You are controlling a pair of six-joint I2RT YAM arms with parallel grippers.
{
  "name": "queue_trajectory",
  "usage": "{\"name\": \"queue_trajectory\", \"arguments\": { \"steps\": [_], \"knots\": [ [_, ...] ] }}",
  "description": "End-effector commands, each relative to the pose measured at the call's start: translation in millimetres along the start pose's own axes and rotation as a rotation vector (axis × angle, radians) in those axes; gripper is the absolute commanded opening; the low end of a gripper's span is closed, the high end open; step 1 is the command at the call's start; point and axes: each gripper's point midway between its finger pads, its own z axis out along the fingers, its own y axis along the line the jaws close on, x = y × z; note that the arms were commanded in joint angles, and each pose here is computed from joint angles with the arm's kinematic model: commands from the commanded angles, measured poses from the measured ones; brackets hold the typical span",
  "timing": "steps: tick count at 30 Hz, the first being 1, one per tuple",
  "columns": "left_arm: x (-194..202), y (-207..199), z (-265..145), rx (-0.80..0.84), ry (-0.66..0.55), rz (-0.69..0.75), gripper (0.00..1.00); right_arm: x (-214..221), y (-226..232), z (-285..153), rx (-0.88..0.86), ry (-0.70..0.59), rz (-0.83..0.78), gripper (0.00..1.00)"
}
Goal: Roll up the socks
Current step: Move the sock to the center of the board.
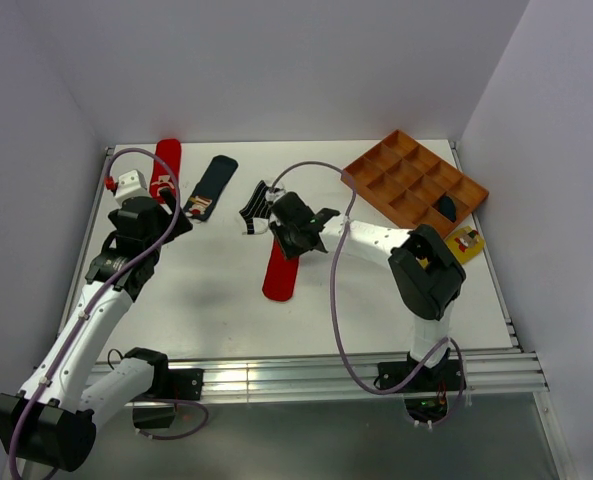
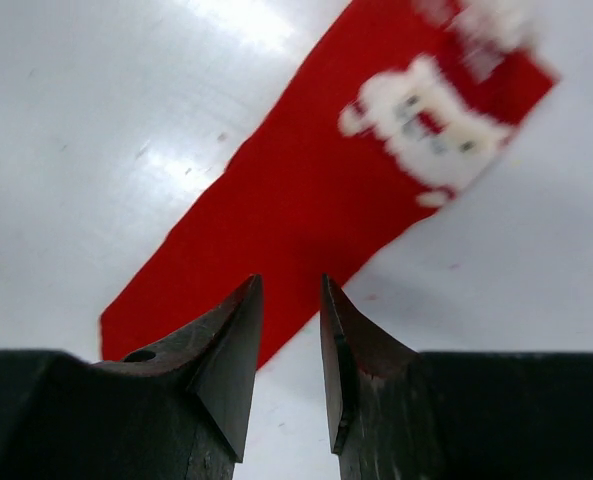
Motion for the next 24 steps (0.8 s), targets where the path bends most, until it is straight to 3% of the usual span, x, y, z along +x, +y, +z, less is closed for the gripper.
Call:
{"name": "queue_trajectory", "arguments": {
  "steps": [1,9,15,21,24],
  "knots": [
    [-2,-3,1,0.019,-0.009,-0.021,0.89,-37,-18,-4,0.064,-0.078,-0.105,0.37],
    [-1,-5,0,0.032,-0.006,-0.022,0.89,-62,-52,37,0.111,-0.109,-0.061,0.34],
    [-1,-6,0,0.037,-0.006,-0.022,0.89,-30,-91,61,0.180,-0.019,0.058,0.33],
    [-1,-8,0,0.047,-0.001,-0.025,0.89,31,-121,28,0.286,0.086,0.241,0.28],
    [1,-10,0,0.055,0.006,-0.025,0.89,34,-109,-6,0.225,0.041,0.275,0.28]
  ]
}}
